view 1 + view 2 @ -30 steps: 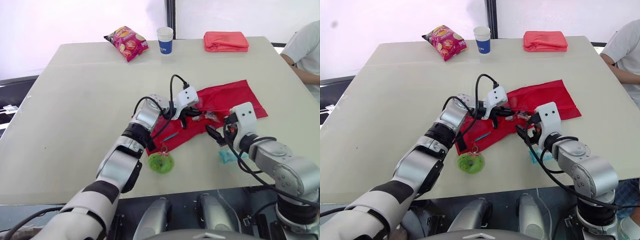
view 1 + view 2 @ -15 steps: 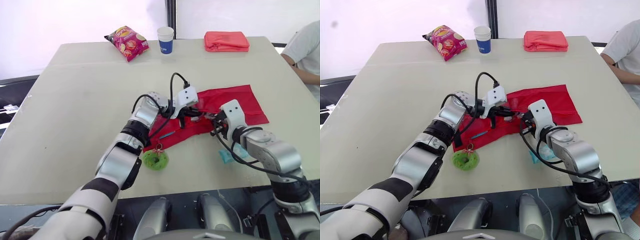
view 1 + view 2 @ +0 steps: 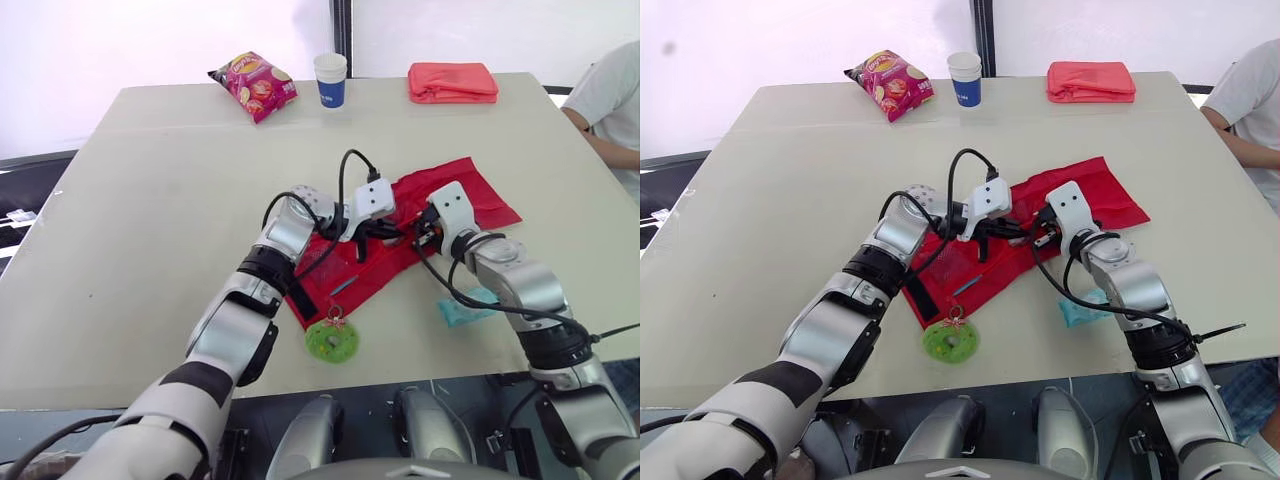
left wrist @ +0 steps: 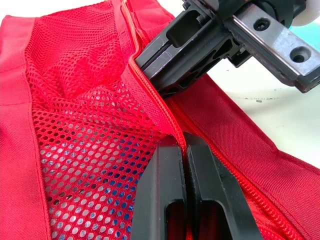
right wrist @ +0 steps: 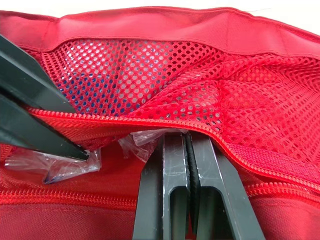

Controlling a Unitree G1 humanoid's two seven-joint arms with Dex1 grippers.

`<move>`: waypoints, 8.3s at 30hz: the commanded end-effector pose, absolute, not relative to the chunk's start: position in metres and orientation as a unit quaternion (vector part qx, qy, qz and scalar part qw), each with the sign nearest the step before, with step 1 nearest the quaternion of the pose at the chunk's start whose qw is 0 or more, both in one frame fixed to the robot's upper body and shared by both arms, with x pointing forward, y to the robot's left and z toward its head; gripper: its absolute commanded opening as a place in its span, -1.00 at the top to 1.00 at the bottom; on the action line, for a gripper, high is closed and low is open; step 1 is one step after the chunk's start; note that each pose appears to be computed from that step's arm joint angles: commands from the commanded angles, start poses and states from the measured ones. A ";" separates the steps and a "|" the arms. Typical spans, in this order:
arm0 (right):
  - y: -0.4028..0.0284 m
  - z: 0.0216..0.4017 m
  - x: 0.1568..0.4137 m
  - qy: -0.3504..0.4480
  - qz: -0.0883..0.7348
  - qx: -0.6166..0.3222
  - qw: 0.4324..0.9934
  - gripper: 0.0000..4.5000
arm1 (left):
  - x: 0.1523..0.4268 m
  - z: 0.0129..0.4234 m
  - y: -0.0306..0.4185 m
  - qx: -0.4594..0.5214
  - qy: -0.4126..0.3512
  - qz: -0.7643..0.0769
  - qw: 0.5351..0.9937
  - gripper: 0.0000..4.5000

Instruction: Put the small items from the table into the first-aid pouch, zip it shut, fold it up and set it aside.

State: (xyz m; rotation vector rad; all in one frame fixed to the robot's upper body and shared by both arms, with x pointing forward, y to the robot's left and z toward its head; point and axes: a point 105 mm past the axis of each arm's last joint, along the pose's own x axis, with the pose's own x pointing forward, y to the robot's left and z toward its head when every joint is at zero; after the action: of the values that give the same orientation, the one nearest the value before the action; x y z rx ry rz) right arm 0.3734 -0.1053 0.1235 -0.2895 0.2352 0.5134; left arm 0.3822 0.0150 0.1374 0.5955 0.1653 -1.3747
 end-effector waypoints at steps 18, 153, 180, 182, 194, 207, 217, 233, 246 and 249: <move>-0.114 0.131 0.369 0.124 0.229 -0.184 0.948 0.98 | 0.383 0.143 0.009 0.276 0.063 -0.630 0.723 1.00; -0.204 0.112 0.249 0.266 0.508 -0.413 0.708 -0.89 | 0.363 0.151 -0.052 0.205 0.070 -0.648 0.730 1.00; -0.179 0.130 0.209 0.276 0.295 -0.157 0.901 0.98 | 0.360 0.146 -0.064 0.187 0.068 -0.649 0.734 1.00; -0.174 0.132 0.209 0.265 0.297 -0.146 0.906 0.98 | 0.359 0.146 -0.066 0.188 0.066 -0.650 0.733 1.00; -0.168 0.173 0.248 0.149 0.192 -0.058 0.968 0.98 | 0.360 0.155 -0.067 0.169 0.061 -0.647 0.741 1.00; -0.158 0.139 0.265 0.230 0.144 -0.120 0.955 0.98 | 0.358 0.167 -0.076 0.158 0.046 -0.651 0.741 1.00; -0.152 0.153 0.311 0.178 0.042 -0.028 0.983 0.98 | 0.347 0.164 -0.079 0.157 0.057 -0.674 0.720 1.00; -0.140 0.164 0.287 0.137 0.172 -0.032 0.975 -0.22 | 0.361 0.155 -0.071 0.168 0.074 -0.649 0.739 1.00; -0.152 0.119 0.312 0.207 0.156 -0.082 0.962 0.98 | 0.360 0.158 -0.074 0.163 0.066 -0.653 0.737 1.00; -0.156 0.116 0.336 0.188 0.134 -0.134 0.964 0.98 | 0.358 0.157 -0.075 0.163 0.065 -0.656 0.734 1.00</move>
State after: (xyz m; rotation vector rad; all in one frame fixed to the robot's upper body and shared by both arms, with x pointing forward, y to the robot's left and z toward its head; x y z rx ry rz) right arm 0.3231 -0.1514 0.1047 -0.2033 0.4589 0.3072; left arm 0.3626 -0.0660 0.1403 0.3531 0.2149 -1.4110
